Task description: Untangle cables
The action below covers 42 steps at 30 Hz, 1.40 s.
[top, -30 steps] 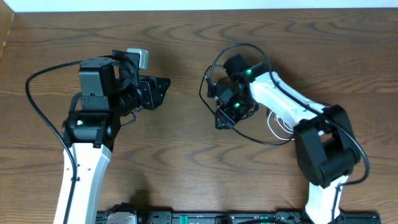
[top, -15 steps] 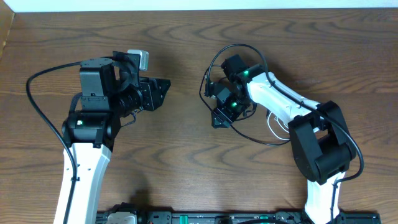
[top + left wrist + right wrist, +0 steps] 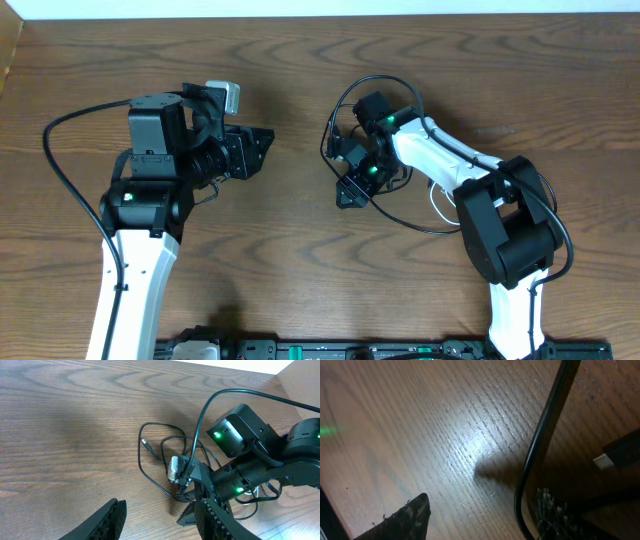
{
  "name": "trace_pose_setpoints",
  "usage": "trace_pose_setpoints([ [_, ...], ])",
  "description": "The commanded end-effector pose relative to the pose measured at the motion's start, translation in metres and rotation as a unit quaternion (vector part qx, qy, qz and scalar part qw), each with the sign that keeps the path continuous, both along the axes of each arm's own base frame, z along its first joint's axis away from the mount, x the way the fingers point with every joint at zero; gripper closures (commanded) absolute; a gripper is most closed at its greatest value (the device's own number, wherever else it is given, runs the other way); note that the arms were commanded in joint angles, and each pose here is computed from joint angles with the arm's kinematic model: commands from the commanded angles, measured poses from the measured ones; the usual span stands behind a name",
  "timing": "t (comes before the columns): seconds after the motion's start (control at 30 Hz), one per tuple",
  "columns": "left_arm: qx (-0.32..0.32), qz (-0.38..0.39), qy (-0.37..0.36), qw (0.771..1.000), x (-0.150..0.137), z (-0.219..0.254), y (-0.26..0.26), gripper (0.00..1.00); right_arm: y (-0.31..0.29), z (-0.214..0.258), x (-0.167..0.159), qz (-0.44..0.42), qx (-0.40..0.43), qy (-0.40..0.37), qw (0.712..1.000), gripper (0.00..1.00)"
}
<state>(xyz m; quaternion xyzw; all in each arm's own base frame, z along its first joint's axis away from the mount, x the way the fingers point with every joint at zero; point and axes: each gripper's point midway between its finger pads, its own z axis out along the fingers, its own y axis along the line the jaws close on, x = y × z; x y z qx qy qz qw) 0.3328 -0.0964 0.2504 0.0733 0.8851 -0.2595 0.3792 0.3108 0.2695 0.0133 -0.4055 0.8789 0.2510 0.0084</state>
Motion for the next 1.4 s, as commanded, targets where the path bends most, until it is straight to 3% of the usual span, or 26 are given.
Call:
trace_pose_setpoints([
  [0.0, 0.008, -0.002, -0.004, 1.000, 0.001, -0.001, 0.002, 0.50, 0.000, -0.009, -0.007, 0.010, -0.007, 0.016, 1.000, 0.36],
  [0.27, 0.008, -0.002, -0.004, 1.000, 0.001, -0.001, 0.002, 0.51, 0.010, -0.024, -0.040, 0.042, -0.010, 0.074, 0.996, 0.51],
  [0.6, 0.012, -0.005, -0.006, 1.000, 0.001, -0.001, 0.002, 0.50, 0.025, -0.026, -0.056, 0.088, -0.018, 0.056, 0.994, 0.49],
  [0.7, 0.012, -0.006, -0.006, 1.000, 0.001, -0.001, 0.002, 0.50, 0.017, -0.032, -0.052, 0.082, -0.048, 0.046, 0.994, 0.60],
  [0.83, 0.012, -0.006, -0.004, 1.000, 0.000, -0.002, 0.002, 0.50, 0.012, -0.037, -0.050, 0.081, -0.064, 0.042, 0.994, 0.65],
  [0.9, 0.012, -0.006, 0.001, 1.000, -0.001, -0.004, 0.002, 0.50, 0.011, -0.041, -0.051, 0.082, -0.071, 0.043, 0.993, 0.78],
  [0.93, 0.012, -0.006, 0.002, 1.000, -0.002, -0.004, 0.002, 0.50, 0.009, -0.043, -0.051, 0.082, -0.075, 0.045, 0.993, 0.90],
  [1.0, 0.012, -0.006, 0.002, 1.000, -0.002, -0.004, 0.002, 0.50, 0.008, -0.044, -0.052, 0.082, -0.078, 0.047, 0.992, 0.98],
  [1.2, 0.015, -0.007, 0.000, 1.000, -0.002, -0.004, 0.003, 0.51, 0.007, -0.046, -0.051, 0.076, -0.083, 0.046, 0.993, 0.99],
  [1.37, 0.015, -0.007, 0.001, 1.000, -0.002, -0.005, 0.003, 0.50, 0.007, -0.044, -0.032, 0.023, -0.092, 0.031, 0.995, 0.99],
])
